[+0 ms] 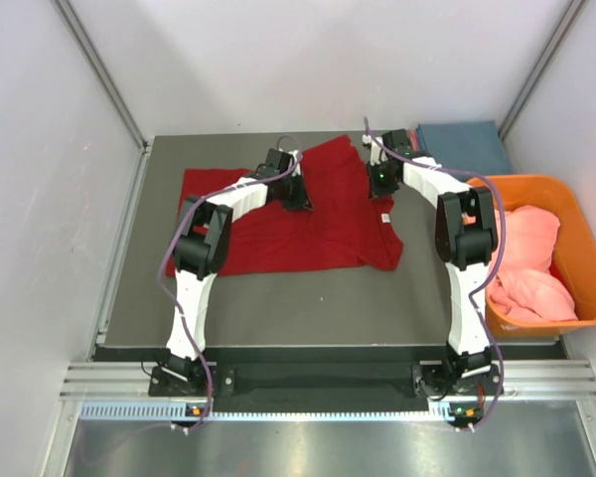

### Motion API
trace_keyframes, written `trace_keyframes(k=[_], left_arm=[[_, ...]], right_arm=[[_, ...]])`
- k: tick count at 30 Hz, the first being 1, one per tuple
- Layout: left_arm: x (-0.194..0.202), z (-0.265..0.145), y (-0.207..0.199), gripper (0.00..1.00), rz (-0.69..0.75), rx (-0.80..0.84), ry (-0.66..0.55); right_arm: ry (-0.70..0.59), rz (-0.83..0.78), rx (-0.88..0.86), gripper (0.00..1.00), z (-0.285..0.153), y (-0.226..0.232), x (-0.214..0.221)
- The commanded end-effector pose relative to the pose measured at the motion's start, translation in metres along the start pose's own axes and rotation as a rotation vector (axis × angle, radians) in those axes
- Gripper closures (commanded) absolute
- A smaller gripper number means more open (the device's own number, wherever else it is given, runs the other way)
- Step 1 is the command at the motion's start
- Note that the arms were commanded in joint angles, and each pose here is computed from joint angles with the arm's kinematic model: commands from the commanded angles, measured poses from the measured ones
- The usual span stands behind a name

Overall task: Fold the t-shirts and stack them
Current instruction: Fold the tshirt

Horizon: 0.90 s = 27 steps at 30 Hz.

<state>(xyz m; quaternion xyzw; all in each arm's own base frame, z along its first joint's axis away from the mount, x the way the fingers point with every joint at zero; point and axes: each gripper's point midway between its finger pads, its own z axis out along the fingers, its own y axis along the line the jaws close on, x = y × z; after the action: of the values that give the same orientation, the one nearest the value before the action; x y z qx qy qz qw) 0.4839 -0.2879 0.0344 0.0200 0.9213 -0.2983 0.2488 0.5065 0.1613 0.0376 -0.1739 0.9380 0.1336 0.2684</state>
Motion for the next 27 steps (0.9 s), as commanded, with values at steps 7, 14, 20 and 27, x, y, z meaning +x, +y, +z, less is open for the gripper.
trace_keyframes(k=[7,14,20,27], left_arm=[[-0.022,-0.017,-0.016,1.0,0.008,-0.007,-0.104],[-0.023,-0.022,-0.018,1.0,-0.002,-0.03,-0.132],[-0.032,-0.036,-0.021,1.0,-0.022,-0.067,-0.213],[-0.039,-0.043,-0.027,1.0,-0.047,-0.068,-0.261]], right_arm=[[-0.185,-0.102,0.077,1.0,-0.04,0.006,-0.068],[-0.227,-0.131,0.101,1.0,-0.044,0.004,-0.079],[-0.243,-0.146,0.109,1.0,-0.043,0.002,-0.085],[-0.252,-0.17,0.115,1.0,-0.045,0.001,-0.087]])
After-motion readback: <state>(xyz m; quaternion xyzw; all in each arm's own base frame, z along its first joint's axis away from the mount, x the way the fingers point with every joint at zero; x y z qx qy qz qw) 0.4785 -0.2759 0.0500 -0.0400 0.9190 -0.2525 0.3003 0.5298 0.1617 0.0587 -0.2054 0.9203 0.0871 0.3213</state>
